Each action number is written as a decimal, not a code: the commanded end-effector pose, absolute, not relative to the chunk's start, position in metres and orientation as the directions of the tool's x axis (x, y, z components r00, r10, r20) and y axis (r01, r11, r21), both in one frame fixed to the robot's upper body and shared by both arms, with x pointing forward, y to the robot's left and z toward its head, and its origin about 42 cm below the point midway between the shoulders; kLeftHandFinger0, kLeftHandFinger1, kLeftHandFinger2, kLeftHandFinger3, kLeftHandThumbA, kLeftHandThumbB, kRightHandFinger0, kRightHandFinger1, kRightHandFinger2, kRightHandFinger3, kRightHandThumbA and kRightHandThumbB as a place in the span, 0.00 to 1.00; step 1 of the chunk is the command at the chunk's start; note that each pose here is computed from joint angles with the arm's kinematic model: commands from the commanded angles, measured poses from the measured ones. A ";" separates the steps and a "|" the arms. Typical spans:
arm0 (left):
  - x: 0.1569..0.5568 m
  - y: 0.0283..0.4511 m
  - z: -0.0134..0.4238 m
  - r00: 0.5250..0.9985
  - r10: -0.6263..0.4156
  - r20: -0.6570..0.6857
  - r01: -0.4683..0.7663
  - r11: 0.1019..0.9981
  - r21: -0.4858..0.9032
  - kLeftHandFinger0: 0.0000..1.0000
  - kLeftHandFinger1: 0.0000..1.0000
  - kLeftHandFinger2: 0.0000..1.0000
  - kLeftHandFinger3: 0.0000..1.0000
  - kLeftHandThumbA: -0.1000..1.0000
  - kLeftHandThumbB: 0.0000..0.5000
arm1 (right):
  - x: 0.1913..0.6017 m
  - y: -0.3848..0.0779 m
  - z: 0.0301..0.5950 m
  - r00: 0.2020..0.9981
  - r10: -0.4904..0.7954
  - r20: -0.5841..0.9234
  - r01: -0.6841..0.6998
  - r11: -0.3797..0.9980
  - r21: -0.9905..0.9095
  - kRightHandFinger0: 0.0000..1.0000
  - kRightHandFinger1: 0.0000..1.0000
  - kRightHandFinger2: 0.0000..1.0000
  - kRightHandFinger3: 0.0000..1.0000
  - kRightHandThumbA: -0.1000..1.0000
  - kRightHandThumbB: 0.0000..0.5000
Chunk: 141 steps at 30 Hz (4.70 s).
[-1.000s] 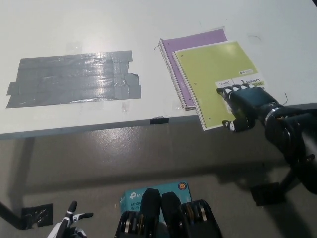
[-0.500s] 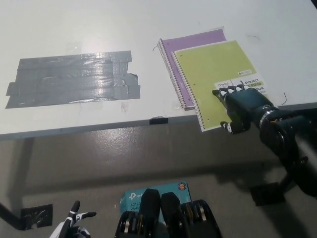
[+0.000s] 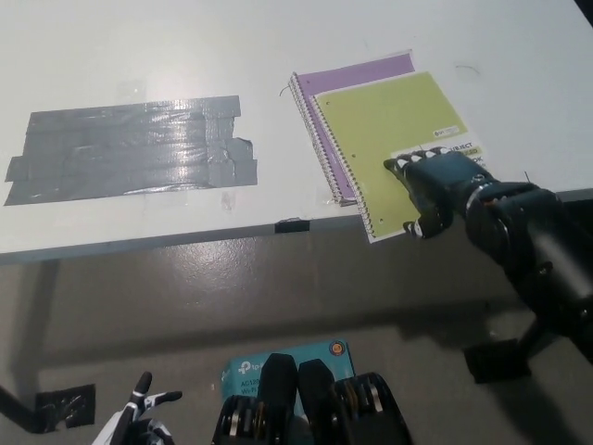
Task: The robot uses its right hand to align two notebooks stacked together until they are fully overlapped
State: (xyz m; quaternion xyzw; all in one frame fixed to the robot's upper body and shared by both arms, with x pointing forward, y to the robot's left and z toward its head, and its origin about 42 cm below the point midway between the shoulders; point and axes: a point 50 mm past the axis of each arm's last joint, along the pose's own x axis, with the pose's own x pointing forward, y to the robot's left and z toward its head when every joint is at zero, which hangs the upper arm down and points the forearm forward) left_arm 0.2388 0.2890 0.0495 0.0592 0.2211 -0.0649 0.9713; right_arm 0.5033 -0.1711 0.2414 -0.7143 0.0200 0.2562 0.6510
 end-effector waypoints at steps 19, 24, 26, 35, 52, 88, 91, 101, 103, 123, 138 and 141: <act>0.241 0.281 0.059 0.904 -0.131 -0.407 0.145 0.989 0.002 0.02 0.09 0.19 0.70 1.00 1.00 | 0.518 -0.144 0.257 0.823 0.242 -0.513 -0.472 -0.210 -0.856 1.00 1.00 1.00 1.00 1.00 0.58; 0.241 0.278 0.059 0.902 -0.123 -0.413 0.133 0.991 -0.004 0.00 0.04 0.17 0.67 1.00 1.00 | 0.523 -0.143 0.270 0.832 0.236 -0.502 -0.467 -0.191 -0.863 1.00 1.00 1.00 1.00 1.00 0.47; 0.241 0.276 0.060 0.901 -0.125 -0.415 0.132 0.991 -0.011 0.00 0.05 0.26 0.66 1.00 1.00 | 0.527 -0.141 0.277 0.840 0.236 -0.489 -0.457 -0.181 -0.871 1.00 1.00 1.00 1.00 1.00 0.42; 0.243 0.270 0.061 0.901 -0.138 -0.412 0.137 0.990 -0.033 0.31 0.67 0.75 0.62 1.00 1.00 | 0.535 -0.130 0.299 0.860 0.252 -0.444 -0.413 -0.167 -0.895 1.00 1.00 1.00 1.00 1.00 0.31; 0.238 0.265 0.060 0.903 -0.149 -0.402 0.136 0.989 -0.061 0.43 0.81 0.82 0.63 1.00 1.00 | 0.540 -0.123 0.307 0.872 0.218 -0.439 -0.425 -0.110 -0.899 1.00 1.00 1.00 1.00 1.00 0.40; 0.236 0.251 0.068 0.908 -0.186 -0.376 0.190 0.981 -0.028 0.58 0.82 0.70 0.51 1.00 0.97 | 0.551 -0.138 0.324 0.937 0.234 -0.261 -0.234 -0.134 -0.963 1.00 1.00 1.00 1.00 1.00 0.28; 0.234 0.251 0.064 0.903 -0.177 -0.392 0.175 0.984 -0.042 0.52 0.81 0.74 0.52 1.00 0.97 | 0.546 -0.132 0.324 0.923 0.285 -0.258 -0.229 -0.130 -0.965 1.00 1.00 1.00 1.00 1.00 0.23; 0.237 0.261 0.066 0.909 -0.162 -0.383 0.164 0.986 -0.028 0.49 0.77 0.73 0.49 1.00 0.99 | 0.526 -0.169 0.364 0.934 0.320 -0.159 -0.150 -0.053 -0.987 1.00 1.00 1.00 1.00 1.00 0.16; 0.234 0.261 0.067 0.905 -0.160 -0.393 0.160 0.987 -0.034 0.51 0.80 0.77 0.52 1.00 0.99 | 0.513 -0.185 0.373 0.936 0.326 -0.133 -0.127 -0.040 -0.991 1.00 1.00 1.00 1.00 1.00 0.15; 0.241 0.267 0.067 0.914 -0.168 -0.370 0.174 0.985 -0.016 0.46 0.75 0.72 0.53 1.00 1.00 | 0.430 -0.261 0.345 0.905 0.300 -0.303 -0.295 -0.074 -0.953 1.00 1.00 1.00 1.00 1.00 1.00; 0.242 0.264 0.064 0.908 -0.173 -0.382 0.178 0.984 -0.024 0.47 0.77 0.79 0.55 1.00 1.00 | 0.454 -0.234 0.313 0.934 0.315 -0.167 -0.150 -0.077 -0.986 1.00 1.00 1.00 1.00 1.00 0.99; 0.243 0.263 0.064 0.908 -0.174 -0.382 0.176 0.984 -0.030 0.46 0.76 0.74 0.53 1.00 1.00 | 0.458 -0.232 0.301 0.935 0.312 -0.170 -0.147 -0.096 -0.984 1.00 1.00 1.00 1.00 1.00 1.00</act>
